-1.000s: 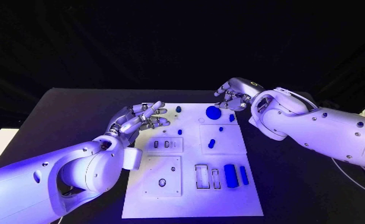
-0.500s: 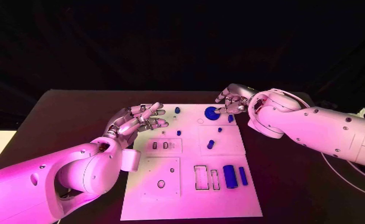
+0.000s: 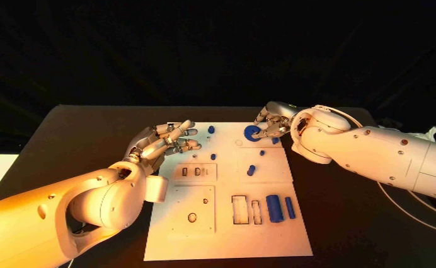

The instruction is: Assemble the parts on the task board

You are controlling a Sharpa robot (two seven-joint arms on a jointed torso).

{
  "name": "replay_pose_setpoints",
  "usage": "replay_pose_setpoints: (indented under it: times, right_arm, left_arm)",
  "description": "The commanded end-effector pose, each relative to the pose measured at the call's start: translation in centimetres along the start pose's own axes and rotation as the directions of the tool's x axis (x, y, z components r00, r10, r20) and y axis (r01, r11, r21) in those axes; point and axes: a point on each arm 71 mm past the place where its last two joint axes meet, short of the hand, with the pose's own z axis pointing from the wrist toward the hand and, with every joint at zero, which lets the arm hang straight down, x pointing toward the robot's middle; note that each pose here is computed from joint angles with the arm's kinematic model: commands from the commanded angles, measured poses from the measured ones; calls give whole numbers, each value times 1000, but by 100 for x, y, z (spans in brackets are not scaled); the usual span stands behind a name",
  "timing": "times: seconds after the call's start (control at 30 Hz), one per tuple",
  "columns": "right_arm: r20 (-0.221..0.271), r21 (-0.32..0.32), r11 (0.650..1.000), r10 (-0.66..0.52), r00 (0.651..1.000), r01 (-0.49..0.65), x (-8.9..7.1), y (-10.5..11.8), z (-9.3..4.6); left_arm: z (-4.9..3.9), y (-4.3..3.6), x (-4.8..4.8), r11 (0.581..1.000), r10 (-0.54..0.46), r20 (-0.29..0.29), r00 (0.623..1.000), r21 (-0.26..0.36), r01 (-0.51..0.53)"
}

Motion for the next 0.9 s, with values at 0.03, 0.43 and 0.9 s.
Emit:
replay_pose_setpoints:
  times: [0.03, 0.43, 0.9]
  right_arm:
    - [-14, -4, 999, -53, 999, 53, 22, 9, 2]
    - [-18, -6, 998, -61, 998, 60, 54, 24, 36]
    - [-49, 9, 995, -102, 994, 103, 97, -11, 70]
  left_arm:
    - [7, -6, 24, 1000, -11, -21, 1000, 4, 11]
    - [13, -2, 40, 1000, -13, -25, 1000, 3, 13]
    - [14, -1, 33, 1000, -12, -23, 1000, 2, 12]
